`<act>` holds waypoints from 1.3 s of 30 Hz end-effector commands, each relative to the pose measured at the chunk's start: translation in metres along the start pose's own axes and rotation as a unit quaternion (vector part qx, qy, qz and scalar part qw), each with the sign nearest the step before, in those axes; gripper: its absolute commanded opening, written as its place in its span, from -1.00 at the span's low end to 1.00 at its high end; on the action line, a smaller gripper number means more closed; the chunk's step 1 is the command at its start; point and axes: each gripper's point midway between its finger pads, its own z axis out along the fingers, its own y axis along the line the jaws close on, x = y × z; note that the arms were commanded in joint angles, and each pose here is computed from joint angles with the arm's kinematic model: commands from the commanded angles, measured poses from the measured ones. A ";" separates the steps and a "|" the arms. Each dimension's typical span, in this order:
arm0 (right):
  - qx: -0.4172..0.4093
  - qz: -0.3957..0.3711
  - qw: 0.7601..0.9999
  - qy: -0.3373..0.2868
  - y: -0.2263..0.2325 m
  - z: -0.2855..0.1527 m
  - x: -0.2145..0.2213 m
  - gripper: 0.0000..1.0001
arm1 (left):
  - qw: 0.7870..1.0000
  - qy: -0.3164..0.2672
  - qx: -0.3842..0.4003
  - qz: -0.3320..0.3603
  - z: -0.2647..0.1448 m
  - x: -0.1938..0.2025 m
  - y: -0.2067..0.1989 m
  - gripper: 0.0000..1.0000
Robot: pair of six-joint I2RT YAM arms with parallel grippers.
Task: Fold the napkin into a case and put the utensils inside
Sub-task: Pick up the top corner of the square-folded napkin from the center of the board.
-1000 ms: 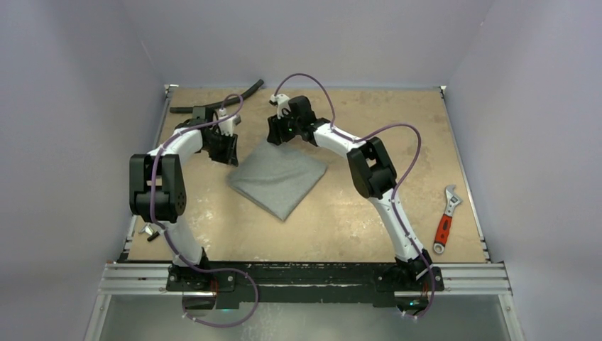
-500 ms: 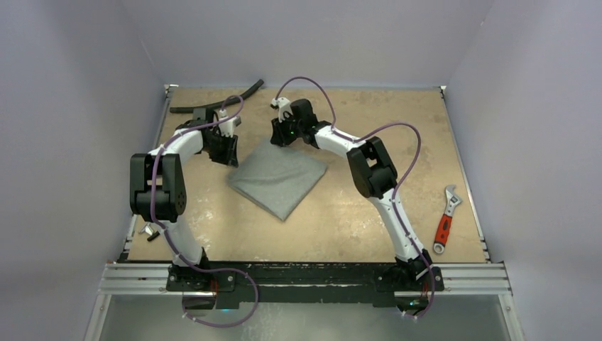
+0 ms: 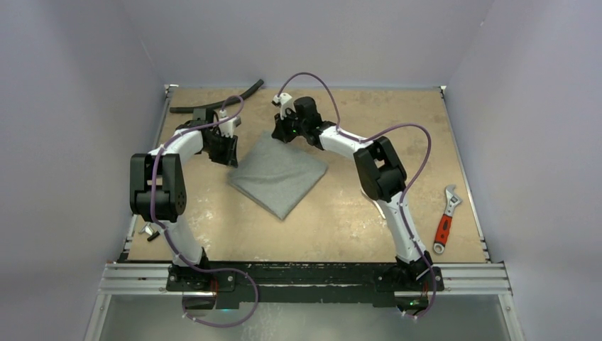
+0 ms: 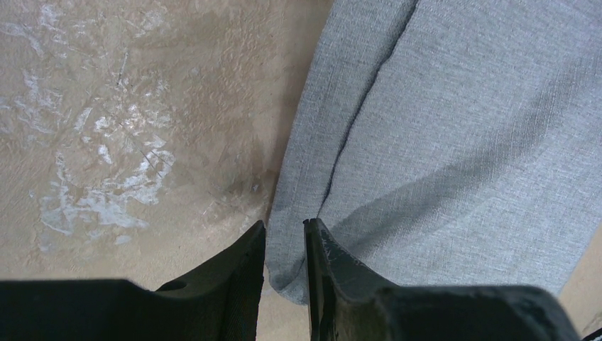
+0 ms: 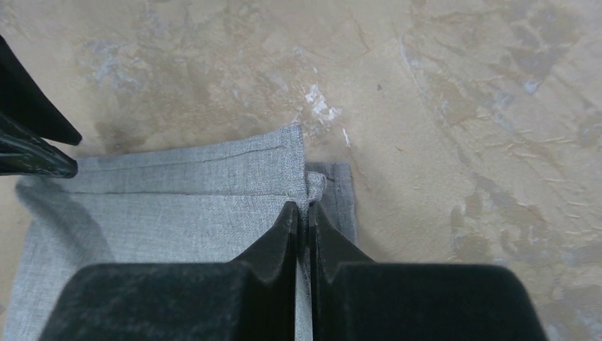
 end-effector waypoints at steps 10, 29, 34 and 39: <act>0.014 -0.035 0.998 -0.054 0.001 -0.013 -0.044 -0.50 | 1.000 -0.005 -0.003 0.018 -0.007 -0.002 0.001 -0.49; 0.018 -0.027 0.999 -0.031 -0.005 0.005 -0.028 -0.05 | 1.000 -0.009 -0.002 0.022 -0.011 -0.008 0.000 -0.50; 0.020 -0.023 0.999 -0.023 -0.009 0.014 -0.020 -0.06 | 1.000 -0.007 -0.003 0.022 -0.011 -0.006 0.000 -0.50; 0.019 -0.021 0.999 -0.024 -0.010 0.016 -0.017 -0.16 | 1.000 -0.007 -0.004 0.023 -0.011 -0.006 0.000 -0.50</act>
